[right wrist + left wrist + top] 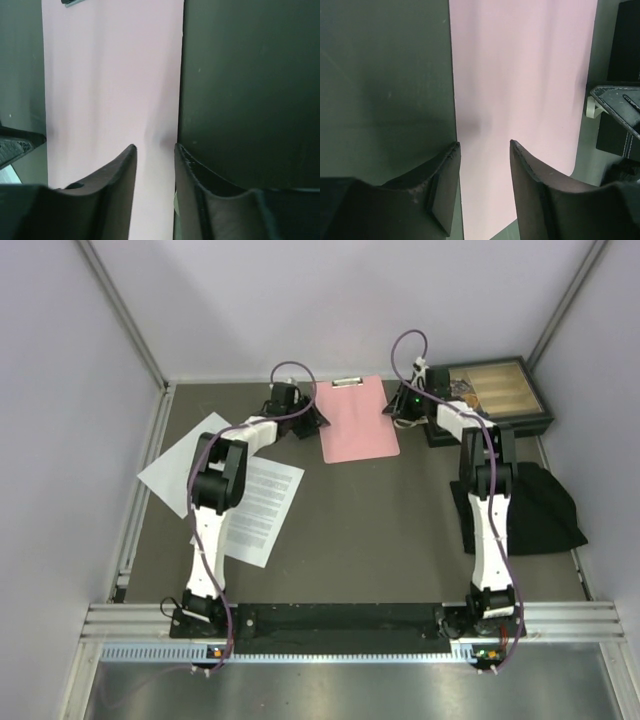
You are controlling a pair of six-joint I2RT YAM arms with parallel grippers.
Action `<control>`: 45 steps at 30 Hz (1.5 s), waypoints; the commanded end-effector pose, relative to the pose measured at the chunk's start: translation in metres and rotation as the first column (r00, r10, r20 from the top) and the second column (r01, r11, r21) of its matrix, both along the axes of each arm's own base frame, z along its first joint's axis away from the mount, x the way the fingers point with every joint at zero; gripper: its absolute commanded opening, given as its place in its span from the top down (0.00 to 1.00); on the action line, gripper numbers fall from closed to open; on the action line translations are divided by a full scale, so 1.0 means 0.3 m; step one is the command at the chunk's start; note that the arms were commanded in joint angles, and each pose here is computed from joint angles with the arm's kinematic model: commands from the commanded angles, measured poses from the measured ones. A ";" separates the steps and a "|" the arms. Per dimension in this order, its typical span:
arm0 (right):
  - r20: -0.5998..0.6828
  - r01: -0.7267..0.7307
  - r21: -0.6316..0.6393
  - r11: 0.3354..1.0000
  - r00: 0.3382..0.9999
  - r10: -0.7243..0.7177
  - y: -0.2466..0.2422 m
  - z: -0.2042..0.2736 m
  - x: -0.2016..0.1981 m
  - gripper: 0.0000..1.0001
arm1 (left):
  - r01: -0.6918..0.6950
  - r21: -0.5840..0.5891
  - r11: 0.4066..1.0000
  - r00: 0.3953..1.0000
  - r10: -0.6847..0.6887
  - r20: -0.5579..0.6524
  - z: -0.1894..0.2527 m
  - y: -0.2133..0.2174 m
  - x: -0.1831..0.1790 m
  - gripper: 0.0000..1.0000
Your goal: Put the files into the folder
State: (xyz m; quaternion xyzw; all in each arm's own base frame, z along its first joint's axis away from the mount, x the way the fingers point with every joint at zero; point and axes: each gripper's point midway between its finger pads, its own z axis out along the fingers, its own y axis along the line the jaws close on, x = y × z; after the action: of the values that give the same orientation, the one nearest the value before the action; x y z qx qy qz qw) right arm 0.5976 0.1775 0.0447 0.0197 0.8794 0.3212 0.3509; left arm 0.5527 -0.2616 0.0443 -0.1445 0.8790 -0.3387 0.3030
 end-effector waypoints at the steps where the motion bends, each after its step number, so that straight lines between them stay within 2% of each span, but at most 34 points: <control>1: -0.052 -0.184 0.162 0.969 0.980 0.194 0.205 0.118 -0.178 0.68 | 0.103 0.019 0.995 0.969 -0.096 -0.229 -0.195 -0.041 -0.228 0.53; 4: -0.057 -0.203 0.163 0.966 0.975 0.215 0.213 0.149 -0.238 0.74 | 0.125 0.012 0.992 0.965 -0.119 -0.233 -0.170 -0.050 -0.284 0.55; 6: -0.088 -0.200 0.160 0.967 0.972 0.216 0.209 0.131 -0.303 0.75 | 0.145 0.013 0.989 0.962 -0.138 -0.234 -0.141 -0.061 -0.340 0.55; 7: -0.059 -0.208 0.161 0.965 0.974 0.220 0.212 0.191 -0.326 0.75 | 0.156 0.015 0.988 0.962 -0.148 -0.231 -0.125 -0.065 -0.364 0.55; 10: -0.148 -0.209 0.125 0.970 0.963 0.227 0.202 0.111 -0.484 0.75 | 0.186 0.040 0.982 0.950 -0.169 -0.263 -0.134 -0.056 -0.505 0.55; 12: -0.133 -0.209 0.094 0.973 0.966 0.220 0.208 0.157 -0.555 0.74 | 0.208 0.034 0.977 0.953 -0.195 -0.233 -0.078 -0.078 -0.565 0.55; 13: -0.182 -0.209 0.084 0.974 0.958 0.221 0.195 0.105 -0.629 0.73 | 0.214 0.042 0.976 0.943 -0.195 -0.270 -0.113 -0.063 -0.637 0.55; 14: -0.164 -0.202 0.062 0.977 0.964 0.210 0.185 0.138 -0.660 0.73 | 0.237 0.033 0.971 0.946 -0.223 -0.235 -0.065 -0.094 -0.674 0.55; 16: -0.228 -0.207 0.031 0.978 0.951 0.209 0.173 0.074 -0.778 0.73 | 0.254 0.043 0.966 0.933 -0.233 -0.273 -0.102 -0.089 -0.782 0.55; 19: -0.243 -0.224 -0.046 0.974 0.948 0.206 0.145 0.064 -0.910 0.72 | 0.286 0.033 0.958 0.922 -0.266 -0.280 -0.090 -0.122 -0.909 0.54; 22: -0.243 -0.197 -0.122 0.973 0.956 0.163 0.082 0.061 -0.995 0.71 | 0.316 0.039 0.948 0.915 -0.293 -0.278 -0.077 -0.146 -1.023 0.54; 24: -0.212 -0.157 -0.194 0.968 0.971 0.115 0.025 0.096 -1.013 0.69 | 0.302 0.044 0.952 0.925 -0.282 -0.255 -0.041 -0.132 -1.045 0.54; 25: -0.192 -0.150 -0.230 0.961 0.976 0.107 0.002 0.109 -1.011 0.68 | 0.293 0.062 0.954 0.926 -0.266 -0.268 -0.050 -0.101 -1.068 0.53; 26: -0.165 -0.135 -0.260 0.956 0.982 0.093 -0.017 0.131 -1.002 0.67 | 0.275 0.076 0.958 0.940 -0.251 -0.230 -0.009 -0.085 -1.060 0.52; 28: -0.111 -0.129 -0.284 0.950 0.989 0.101 -0.020 0.185 -0.974 0.57 | 0.271 0.117 0.955 0.946 -0.243 -0.213 0.022 -0.049 -1.067 0.49; 30: -0.086 -0.114 -0.299 0.947 0.992 0.093 -0.015 0.212 -0.921 0.51 | 0.261 0.127 0.957 0.959 -0.243 -0.145 0.096 -0.037 -1.053 0.41; 33: -0.072 -0.109 -0.315 0.943 0.993 0.091 0.033 0.235 -0.768 0.42 | 0.255 0.151 0.955 0.966 -0.245 -0.080 0.185 -0.018 -1.033 0.34; 34: -0.023 -0.090 -0.302 0.949 0.996 0.087 0.061 0.305 -0.691 0.41 | 0.253 0.163 0.954 0.968 -0.248 -0.048 0.224 -0.018 -1.015 0.32; 36: -0.038 -0.096 -0.291 0.952 0.995 0.089 0.105 0.259 -0.601 0.35 | 0.209 0.219 0.953 0.978 -0.205 -0.039 0.257 0.030 -1.008 0.27; 37: 0.025 -0.078 -0.270 0.960 0.996 0.088 0.137 0.333 -0.523 0.34 | 0.193 0.234 0.953 0.981 -0.192 -0.026 0.279 0.046 -0.997 0.26; 38: -0.046 -0.102 -0.284 0.954 0.995 0.093 0.151 0.247 -0.498 0.33 | 0.179 0.238 0.955 0.983 -0.182 -0.010 0.306 0.066 -1.001 0.25; 41: 0.031 -0.095 -0.255 0.962 0.994 0.107 0.211 0.316 -0.358 0.28 | 0.132 0.267 0.955 0.989 -0.144 0.026 0.327 0.130 -1.011 0.20; 42: 0.018 -0.113 -0.271 0.956 0.992 0.123 0.225 0.256 -0.325 0.24 | 0.123 0.260 0.958 0.989 -0.139 0.046 0.334 0.133 -1.007 0.19; 44: 0.086 -0.121 -0.281 0.952 0.985 0.150 0.250 0.306 -0.246 0.22 | 0.147 0.243 0.959 0.986 -0.161 0.037 0.309 0.133 -1.032 0.17; 45: 0.051 -0.147 -0.297 0.944 0.984 0.169 0.259 0.228 -0.228 0.21 | 0.148 0.227 0.963 0.986 -0.161 0.041 0.307 0.123 -1.029 0.18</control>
State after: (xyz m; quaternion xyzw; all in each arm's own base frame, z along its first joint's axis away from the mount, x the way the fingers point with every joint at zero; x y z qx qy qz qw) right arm 0.4976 0.2448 0.1144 -0.0798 0.9123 0.2172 0.3379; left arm 0.2480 -0.2351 0.1439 -0.0325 0.9102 -0.2757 0.3072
